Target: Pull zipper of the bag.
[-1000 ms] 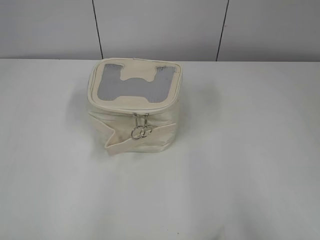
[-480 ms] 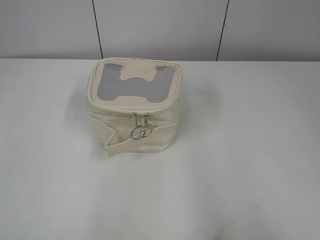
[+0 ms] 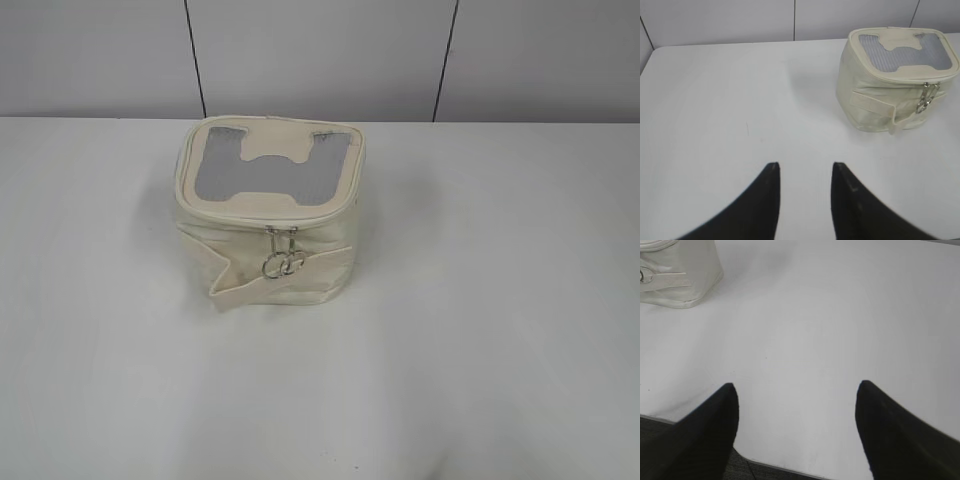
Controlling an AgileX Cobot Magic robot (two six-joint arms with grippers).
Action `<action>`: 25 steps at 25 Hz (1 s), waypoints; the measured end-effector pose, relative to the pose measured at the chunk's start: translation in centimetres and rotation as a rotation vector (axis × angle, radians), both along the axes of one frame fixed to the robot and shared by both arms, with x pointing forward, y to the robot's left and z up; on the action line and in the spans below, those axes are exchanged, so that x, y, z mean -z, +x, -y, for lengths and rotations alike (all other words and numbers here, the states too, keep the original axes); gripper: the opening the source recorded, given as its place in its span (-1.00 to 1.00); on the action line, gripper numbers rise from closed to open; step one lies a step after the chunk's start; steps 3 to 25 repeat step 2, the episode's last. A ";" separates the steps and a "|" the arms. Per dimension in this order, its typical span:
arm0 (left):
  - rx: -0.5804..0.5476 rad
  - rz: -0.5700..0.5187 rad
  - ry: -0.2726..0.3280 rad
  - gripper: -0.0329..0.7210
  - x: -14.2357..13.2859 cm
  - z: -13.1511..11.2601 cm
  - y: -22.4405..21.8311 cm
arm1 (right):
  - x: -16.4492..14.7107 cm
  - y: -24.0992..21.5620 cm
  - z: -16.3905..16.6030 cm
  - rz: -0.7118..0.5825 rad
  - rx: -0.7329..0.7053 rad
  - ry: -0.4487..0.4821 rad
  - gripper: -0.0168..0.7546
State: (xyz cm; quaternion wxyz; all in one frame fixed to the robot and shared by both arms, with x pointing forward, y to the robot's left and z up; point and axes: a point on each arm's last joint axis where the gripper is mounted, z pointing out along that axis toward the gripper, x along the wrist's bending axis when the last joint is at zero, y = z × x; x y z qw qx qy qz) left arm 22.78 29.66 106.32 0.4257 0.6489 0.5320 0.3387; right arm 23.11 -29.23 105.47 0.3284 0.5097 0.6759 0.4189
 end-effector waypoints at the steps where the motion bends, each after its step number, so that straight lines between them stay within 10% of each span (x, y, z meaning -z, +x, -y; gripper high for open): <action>1: 0.000 0.000 0.000 -0.21 0.0 0.0 0.0 | 0.0 0.0 0.0 0.000 0.000 0.000 0.52; 25: 0.000 0.000 0.000 -0.24 0.0 0.0 0.0 | 0.0 0.0 0.0 0.000 0.000 0.000 0.52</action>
